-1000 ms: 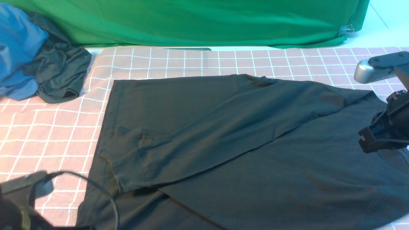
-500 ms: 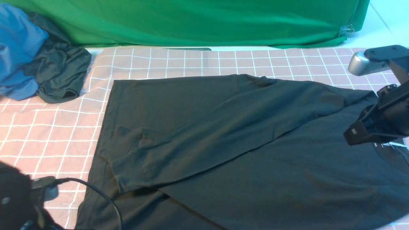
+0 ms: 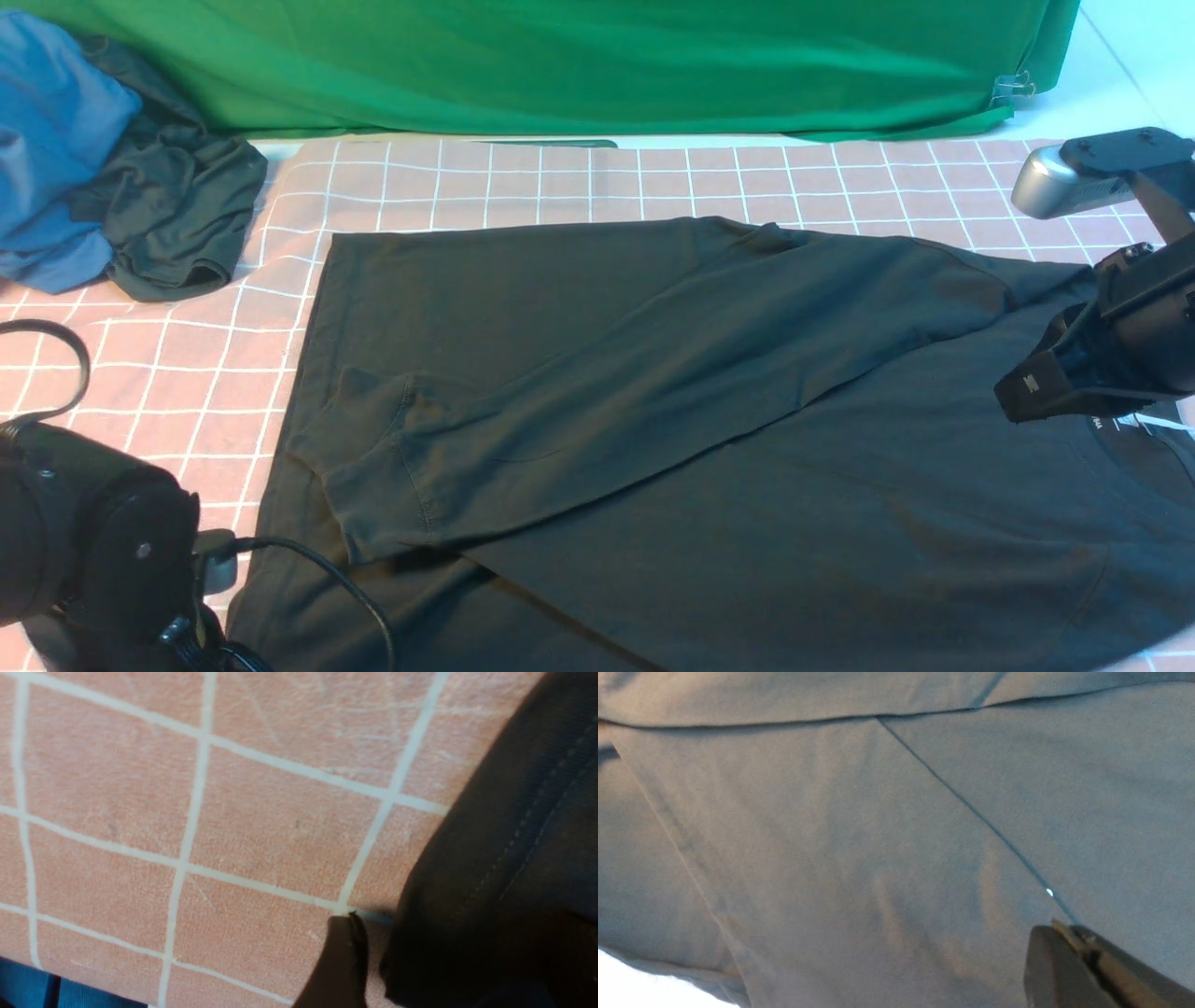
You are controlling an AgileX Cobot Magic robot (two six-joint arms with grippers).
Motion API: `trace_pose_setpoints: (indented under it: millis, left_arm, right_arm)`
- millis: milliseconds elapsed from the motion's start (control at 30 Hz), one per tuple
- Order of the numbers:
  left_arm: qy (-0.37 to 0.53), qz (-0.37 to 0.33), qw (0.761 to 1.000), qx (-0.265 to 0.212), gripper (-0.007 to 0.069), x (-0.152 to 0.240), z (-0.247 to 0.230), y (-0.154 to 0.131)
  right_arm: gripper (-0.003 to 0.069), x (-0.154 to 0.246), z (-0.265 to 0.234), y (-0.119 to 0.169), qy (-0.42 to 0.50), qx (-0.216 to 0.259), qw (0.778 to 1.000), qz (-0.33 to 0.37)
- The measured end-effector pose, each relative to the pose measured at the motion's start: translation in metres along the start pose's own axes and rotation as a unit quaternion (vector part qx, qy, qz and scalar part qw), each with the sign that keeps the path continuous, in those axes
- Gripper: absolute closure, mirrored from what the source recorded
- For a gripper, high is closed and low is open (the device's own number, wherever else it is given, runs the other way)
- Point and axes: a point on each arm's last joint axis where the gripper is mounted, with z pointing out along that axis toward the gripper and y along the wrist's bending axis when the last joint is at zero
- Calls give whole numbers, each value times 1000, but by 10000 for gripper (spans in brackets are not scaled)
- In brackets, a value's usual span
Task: Fold a long-sleeved shirt over a pink coffee tablecloth.
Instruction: 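Grasp the near edge of the shirt at its hem and shoulder corners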
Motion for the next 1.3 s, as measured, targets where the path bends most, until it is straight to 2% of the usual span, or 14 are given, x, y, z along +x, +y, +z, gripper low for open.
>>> trace_pose_setpoints:
  millis: [100,133,167,200,267,333,533,600,767,900,967,1067,1100,1300]
  left_arm:
    - [0,-3,1000,9,182,-1,1,-2]
    - [1,-4,1000,13,258,-1,1,-3]
    - [1,-4,1000,15,302,-1,1,-4]
    - [2,-2,1000,15,400,-1,1,-4]
    - [2,9,1000,5,544,-1,1,-2]
    - [-2,17,1000,-1,584,-1,-1,0]
    - [-43,23,999,3,596,-3,-29,4]
    - [-82,24,996,18,596,-1,-49,8]
    - [-149,15,988,45,596,9,-76,19]
    - [-176,6,982,63,596,20,-87,27]
    - [-190,4,979,72,596,25,-91,30]
    - [-197,4,978,75,596,26,-93,31]
    - [-197,4,978,75,596,26,-93,31]
    - [-204,5,976,78,596,25,-93,31]
  right_arm:
    - [621,0,0,0,0,0,1000,-1]
    - [621,0,0,0,1,-1,1000,-1]
    - [621,0,0,0,2,-2,1000,-1]
    - [621,1,0,0,4,-3,1000,-3]
    - [621,2,0,1,10,-6,1000,-11]
    - [621,3,0,2,16,-9,1000,-13]
    - [622,8,0,4,42,-22,999,-14]
    - [622,12,-1,4,66,-23,998,-7]
    - [615,22,-3,-1,122,10,992,28]
    - [538,31,-2,0,162,19,986,43]
    - [438,39,7,8,180,22,983,18]
    - [338,56,26,21,205,32,978,-31]
    - [333,57,27,21,204,35,978,-35]
    - [119,86,57,33,202,46,974,-92]
